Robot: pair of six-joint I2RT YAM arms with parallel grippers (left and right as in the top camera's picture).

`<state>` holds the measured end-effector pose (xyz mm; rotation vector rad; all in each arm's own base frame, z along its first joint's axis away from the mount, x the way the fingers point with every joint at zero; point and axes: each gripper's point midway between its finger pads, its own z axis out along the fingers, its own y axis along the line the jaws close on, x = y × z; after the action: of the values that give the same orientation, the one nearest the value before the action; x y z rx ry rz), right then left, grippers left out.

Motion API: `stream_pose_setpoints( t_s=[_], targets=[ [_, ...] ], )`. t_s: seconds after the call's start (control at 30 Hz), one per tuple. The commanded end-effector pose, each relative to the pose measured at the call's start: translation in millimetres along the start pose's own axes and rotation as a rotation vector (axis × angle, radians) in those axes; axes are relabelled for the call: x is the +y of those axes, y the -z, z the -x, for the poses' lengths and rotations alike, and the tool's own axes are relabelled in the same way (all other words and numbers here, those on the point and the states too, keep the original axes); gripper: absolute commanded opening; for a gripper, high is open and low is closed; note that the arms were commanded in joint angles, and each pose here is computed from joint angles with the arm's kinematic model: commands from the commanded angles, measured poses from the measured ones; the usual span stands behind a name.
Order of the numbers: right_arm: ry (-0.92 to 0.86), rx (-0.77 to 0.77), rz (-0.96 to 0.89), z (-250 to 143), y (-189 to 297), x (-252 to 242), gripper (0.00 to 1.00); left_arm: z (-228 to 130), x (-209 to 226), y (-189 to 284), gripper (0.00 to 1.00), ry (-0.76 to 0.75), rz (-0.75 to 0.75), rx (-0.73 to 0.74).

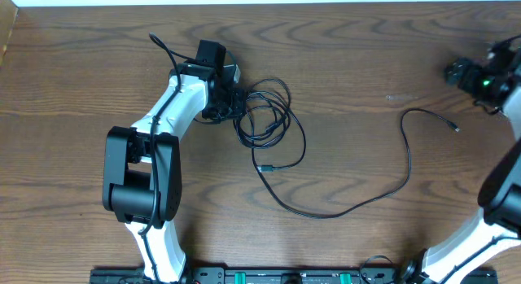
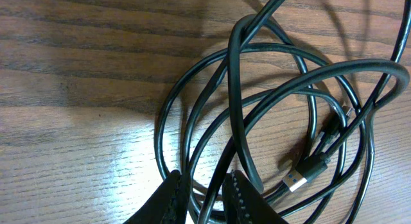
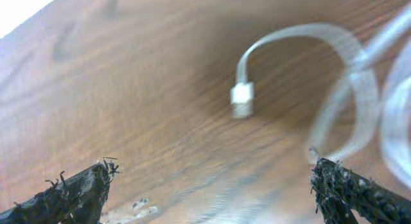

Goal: Untangle cables

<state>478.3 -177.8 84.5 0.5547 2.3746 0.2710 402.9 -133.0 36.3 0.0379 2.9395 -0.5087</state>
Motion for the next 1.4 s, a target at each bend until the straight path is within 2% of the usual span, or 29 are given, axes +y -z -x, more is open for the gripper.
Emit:
stream_pose_setpoints(
  t_s=[0.0, 0.27, 0.53, 0.83, 1.07, 1.2, 1.3, 1.37],
  targets=[
    [-0.033, -0.065, -0.164, 17.5, 26.4, -35.9, 0.99, -4.2, 6.2, -7.4, 0.22, 0.013, 0.018, 0.019],
    [-0.097, -0.032, -0.246, 4.3, 21.7, -80.2, 0.99, -4.2, 6.2, -7.4, 0.23, 0.013, 0.018, 0.019],
    [-0.142, 0.035, -0.257, -25.0, -15.9, -111.4, 0.99, -4.2, 6.2, -7.4, 0.23, 0.013, 0.018, 0.019],
    [-0.114, 0.061, 0.024, -33.0, -46.8, -54.3, 0.99, -3.4, 6.0, -7.4, 0.23, 0.012, 0.018, 0.016],
    [-0.067, 0.062, 0.040, -32.7, -54.2, -33.5, 0.99, -3.4, 6.0, -7.4, 0.23, 0.012, 0.018, 0.016],
    [-0.129, 0.044, -0.050, -27.0, -46.8, -47.3, 0.99, -3.4, 6.0, -7.4, 0.23, 0.012, 0.018, 0.016],
    [-0.156, 0.003, -0.103, -12.3, -27.8, -53.6, 0.99, -3.5, 6.1, -7.4, 0.23, 0.013, 0.018, 0.016],
    [-0.141, -0.065, -0.106, 11.9, 1.8, -49.6, 0.99, -3.5, 6.1, -7.6, 0.23, 0.013, 0.018, 0.016]
  ],
)
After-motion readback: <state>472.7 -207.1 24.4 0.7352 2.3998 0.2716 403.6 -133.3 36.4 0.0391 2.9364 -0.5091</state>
